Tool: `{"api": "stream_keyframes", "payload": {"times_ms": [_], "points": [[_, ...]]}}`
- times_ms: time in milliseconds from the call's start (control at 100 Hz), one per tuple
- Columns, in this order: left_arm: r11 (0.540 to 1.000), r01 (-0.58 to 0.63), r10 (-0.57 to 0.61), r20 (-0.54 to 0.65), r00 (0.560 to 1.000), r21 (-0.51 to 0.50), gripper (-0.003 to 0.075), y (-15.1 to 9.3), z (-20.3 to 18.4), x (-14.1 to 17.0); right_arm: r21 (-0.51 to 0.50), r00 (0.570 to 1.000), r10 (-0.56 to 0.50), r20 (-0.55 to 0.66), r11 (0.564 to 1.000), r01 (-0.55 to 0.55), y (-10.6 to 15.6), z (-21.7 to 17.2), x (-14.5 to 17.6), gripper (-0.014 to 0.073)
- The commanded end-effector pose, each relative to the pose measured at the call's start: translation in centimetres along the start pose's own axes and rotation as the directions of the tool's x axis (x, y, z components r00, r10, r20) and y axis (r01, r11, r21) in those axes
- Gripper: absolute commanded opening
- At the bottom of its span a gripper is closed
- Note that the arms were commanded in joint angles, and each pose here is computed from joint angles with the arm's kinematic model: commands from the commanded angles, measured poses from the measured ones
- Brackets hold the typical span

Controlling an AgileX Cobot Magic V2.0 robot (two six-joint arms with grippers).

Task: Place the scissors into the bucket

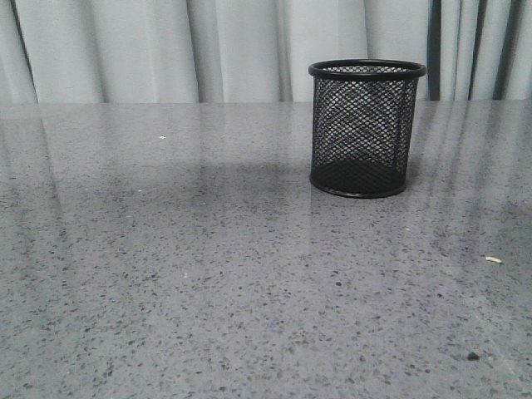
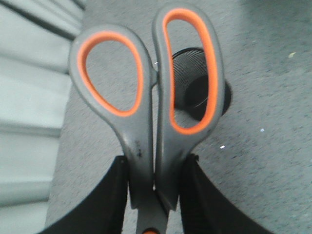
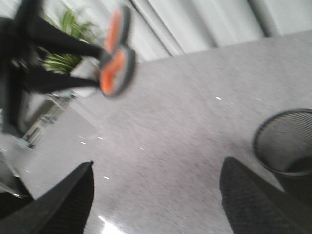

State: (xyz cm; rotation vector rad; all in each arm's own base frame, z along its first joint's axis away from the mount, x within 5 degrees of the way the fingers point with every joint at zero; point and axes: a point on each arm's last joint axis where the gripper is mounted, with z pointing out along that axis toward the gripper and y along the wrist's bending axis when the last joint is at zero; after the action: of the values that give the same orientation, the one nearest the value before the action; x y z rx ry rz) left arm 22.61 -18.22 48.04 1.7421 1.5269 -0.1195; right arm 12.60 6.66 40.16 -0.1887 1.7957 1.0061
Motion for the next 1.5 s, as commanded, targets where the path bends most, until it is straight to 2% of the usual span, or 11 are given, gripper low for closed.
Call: {"api": "stream_keyframes", "payload": {"times_ms": [0,480,730,850,940,1010,1080,1210,1260,1340,1490], "points": [[1.000,-0.006,0.008,0.081,0.997,-0.025,-0.0020,-1.2,-2.1,-2.2,-0.044,0.996,0.014,0.090,0.999,-0.010,0.9,-0.3,-1.4,0.0487],[0.996,-0.085,0.081,0.180,0.980,0.011,-0.0020,-5.2,-1.2,-7.3,-0.088,0.996,0.044,0.084,0.995,-0.037,1.3,-0.3,-1.4,0.0487],[0.995,-0.101,0.103,0.261,0.960,-0.023,-0.0019,-5.9,-1.2,-8.9,-0.088,0.996,0.042,0.083,0.995,-0.035,1.3,-0.3,-1.4,0.0482],[0.995,-0.098,0.101,0.278,0.955,-0.023,-0.0019,-6.0,-1.3,-9.1,-0.089,0.996,0.038,0.082,0.996,-0.030,1.3,-0.3,-1.3,0.0367],[0.995,-0.096,0.096,0.284,0.954,-0.015,-0.0010,-6.0,-1.3,-9.1,-0.089,0.996,0.038,0.082,0.996,-0.030,1.3,-0.3,-1.3,0.0202],[0.995,-0.098,0.095,0.278,0.956,-0.004,0.0048,-6.1,-1.3,-9.1,-0.089,0.996,0.035,0.082,0.996,-0.028,1.3,-0.3,-1.3,0.0059],[0.995,-0.098,0.094,0.278,0.956,-0.001,0.0162,-6.1,-1.3,-9.1,-0.089,0.996,0.020,0.082,0.996,-0.012,1.3,-0.3,-1.3,-0.0074],[0.996,-0.094,0.092,0.284,0.954,-0.008,0.0486,-6.1,-1.3,-9.1,-0.091,0.997,0.009,0.079,0.996,-0.002,1.4,-0.3,-1.3,-0.0070],[0.996,-0.090,0.088,0.284,0.955,-0.009,0.0556,-6.0,-1.3,-9.1,-0.091,0.997,0.009,0.079,0.996,-0.002,1.4,-0.3,-1.3,-0.0070],[0.997,-0.066,0.070,0.269,0.961,-0.025,0.0564,-5.6,-1.4,-8.7,-0.070,0.996,0.000,0.090,0.998,0.006,1.2,-0.3,-1.4,-0.0064],[0.994,0.024,-0.002,0.200,0.980,-0.111,0.0480,-3.7,-2.4,-6.7,0.027,0.991,-0.086,0.103,0.996,0.083,0.6,-0.4,-1.8,-0.0058]]}}
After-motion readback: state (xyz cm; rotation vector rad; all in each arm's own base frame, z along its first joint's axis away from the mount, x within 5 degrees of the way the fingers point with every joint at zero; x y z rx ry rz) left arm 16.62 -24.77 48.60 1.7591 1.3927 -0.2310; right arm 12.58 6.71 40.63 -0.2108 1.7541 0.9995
